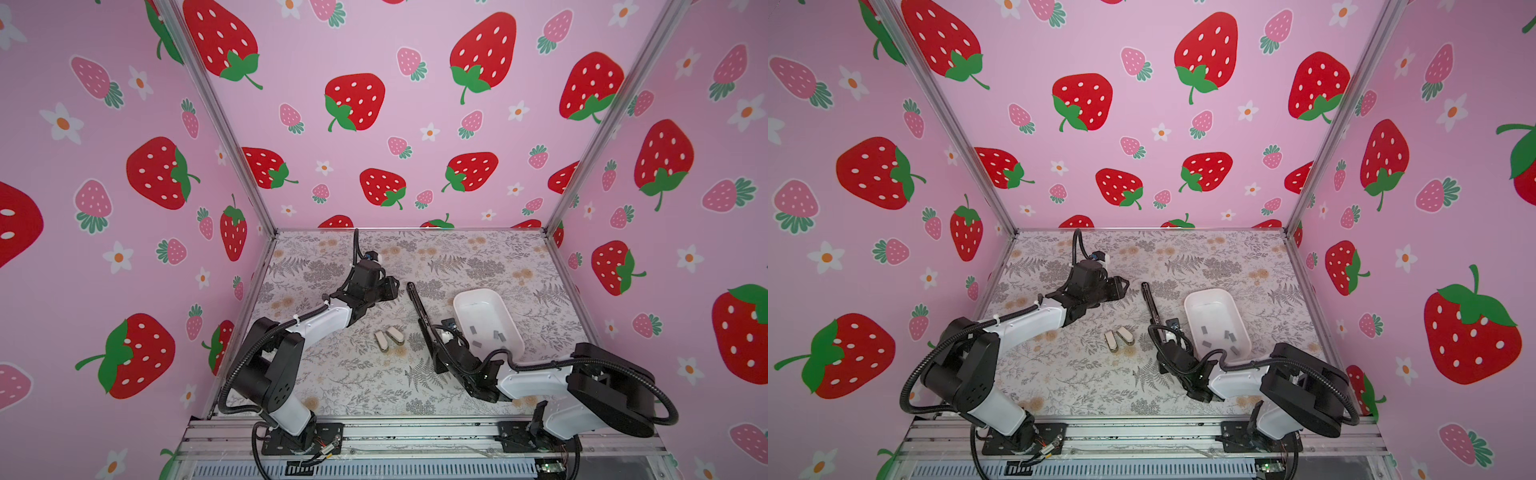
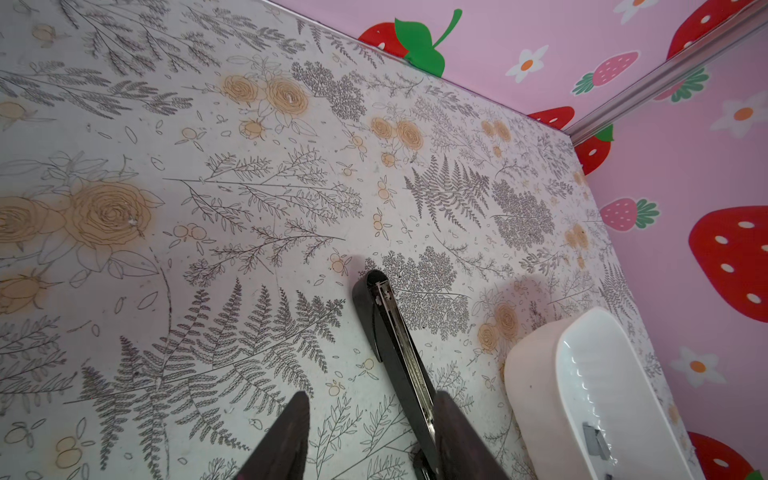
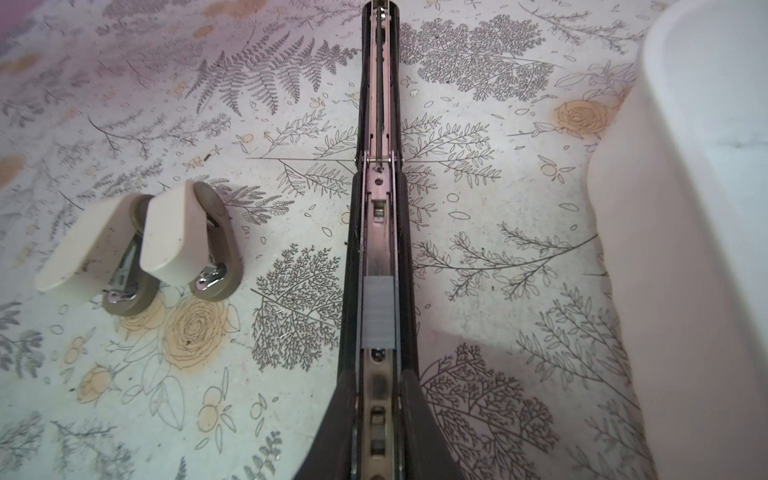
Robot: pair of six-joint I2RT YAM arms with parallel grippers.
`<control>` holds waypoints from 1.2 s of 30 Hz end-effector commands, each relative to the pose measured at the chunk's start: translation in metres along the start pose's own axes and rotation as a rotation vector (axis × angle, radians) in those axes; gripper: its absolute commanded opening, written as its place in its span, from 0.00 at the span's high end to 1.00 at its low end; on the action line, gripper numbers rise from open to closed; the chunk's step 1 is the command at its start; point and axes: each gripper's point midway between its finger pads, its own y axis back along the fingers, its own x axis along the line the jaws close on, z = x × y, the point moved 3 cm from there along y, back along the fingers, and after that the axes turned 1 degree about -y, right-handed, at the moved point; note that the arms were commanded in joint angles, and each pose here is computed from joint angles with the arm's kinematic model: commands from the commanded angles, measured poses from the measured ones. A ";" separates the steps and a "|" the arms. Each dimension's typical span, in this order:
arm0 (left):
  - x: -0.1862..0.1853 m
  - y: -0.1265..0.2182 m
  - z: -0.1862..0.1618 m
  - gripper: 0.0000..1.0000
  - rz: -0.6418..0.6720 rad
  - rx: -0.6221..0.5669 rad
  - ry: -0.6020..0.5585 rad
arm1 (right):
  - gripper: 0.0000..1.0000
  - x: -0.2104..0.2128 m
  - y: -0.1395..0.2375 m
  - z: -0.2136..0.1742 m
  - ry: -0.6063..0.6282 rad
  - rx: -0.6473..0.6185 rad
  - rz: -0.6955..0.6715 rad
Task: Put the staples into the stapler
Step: 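Grasp the long black stapler with the right gripper while the left arm draws back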
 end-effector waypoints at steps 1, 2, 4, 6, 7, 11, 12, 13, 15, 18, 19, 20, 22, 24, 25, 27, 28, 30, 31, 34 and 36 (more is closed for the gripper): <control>-0.004 -0.009 0.000 0.48 -0.030 0.014 0.028 | 0.96 0.015 0.003 0.006 -0.130 -0.032 0.106; -0.002 -0.012 -0.001 0.48 -0.022 0.023 0.033 | 0.96 0.017 0.002 0.007 -0.136 -0.028 0.105; -0.006 -0.019 -0.005 0.47 -0.055 0.055 0.043 | 0.97 0.019 0.001 0.009 -0.147 -0.021 0.102; -0.007 -0.027 -0.009 0.44 -0.074 0.080 0.060 | 0.97 0.019 0.002 0.007 -0.165 -0.015 0.108; -0.008 -0.031 -0.012 0.42 -0.087 0.095 0.066 | 0.97 0.019 0.002 0.006 -0.170 -0.012 0.112; -0.006 -0.044 -0.022 0.28 -0.105 0.129 0.078 | 0.98 0.019 -0.001 0.001 -0.179 0.004 0.118; -0.005 -0.046 -0.023 0.28 -0.100 0.135 0.076 | 0.98 0.019 -0.001 0.000 -0.181 0.005 0.119; -0.002 -0.049 -0.026 0.27 -0.088 0.147 0.070 | 0.99 0.018 -0.001 -0.001 -0.186 0.005 0.121; 0.004 -0.052 -0.032 0.26 -0.059 0.169 0.068 | 0.99 0.018 -0.001 -0.003 -0.190 0.004 0.126; 0.008 -0.053 -0.038 0.25 -0.046 0.186 0.063 | 0.99 0.017 -0.002 -0.007 -0.190 0.005 0.131; 0.009 -0.054 -0.039 0.25 -0.046 0.190 0.063 | 0.99 0.017 -0.003 -0.009 -0.186 0.012 0.130; 0.008 -0.054 -0.039 0.25 -0.051 0.193 0.063 | 0.99 0.017 -0.004 -0.010 -0.181 0.019 0.129; 0.008 -0.058 -0.041 0.25 -0.054 0.211 0.066 | 0.99 0.017 -0.006 -0.012 -0.167 0.027 0.127; 0.009 -0.064 -0.043 0.25 -0.053 0.226 0.072 | 1.00 0.018 -0.007 -0.013 -0.150 0.029 0.121; 0.012 -0.067 -0.043 0.25 -0.046 0.232 0.078 | 1.00 0.018 -0.008 -0.013 -0.146 0.031 0.119; 0.014 -0.074 -0.045 0.25 -0.049 0.242 0.086 | 1.00 0.018 -0.010 -0.015 -0.137 0.035 0.121; 0.016 -0.077 -0.045 0.25 -0.055 0.247 0.091 | 1.00 0.018 -0.010 -0.016 -0.134 0.037 0.117; 0.020 -0.085 -0.048 0.25 -0.065 0.269 0.105 | 1.00 0.017 -0.010 -0.016 -0.134 0.035 0.114; 0.022 -0.088 -0.048 0.25 -0.072 0.278 0.115 | 1.00 0.018 -0.010 -0.015 -0.130 0.033 0.115; 0.027 -0.094 -0.047 0.25 -0.089 0.286 0.138 | 1.00 0.021 -0.012 -0.015 -0.116 0.039 0.123; 0.030 -0.095 -0.047 0.25 -0.091 0.289 0.145 | 1.00 0.023 -0.013 -0.016 -0.112 0.047 0.129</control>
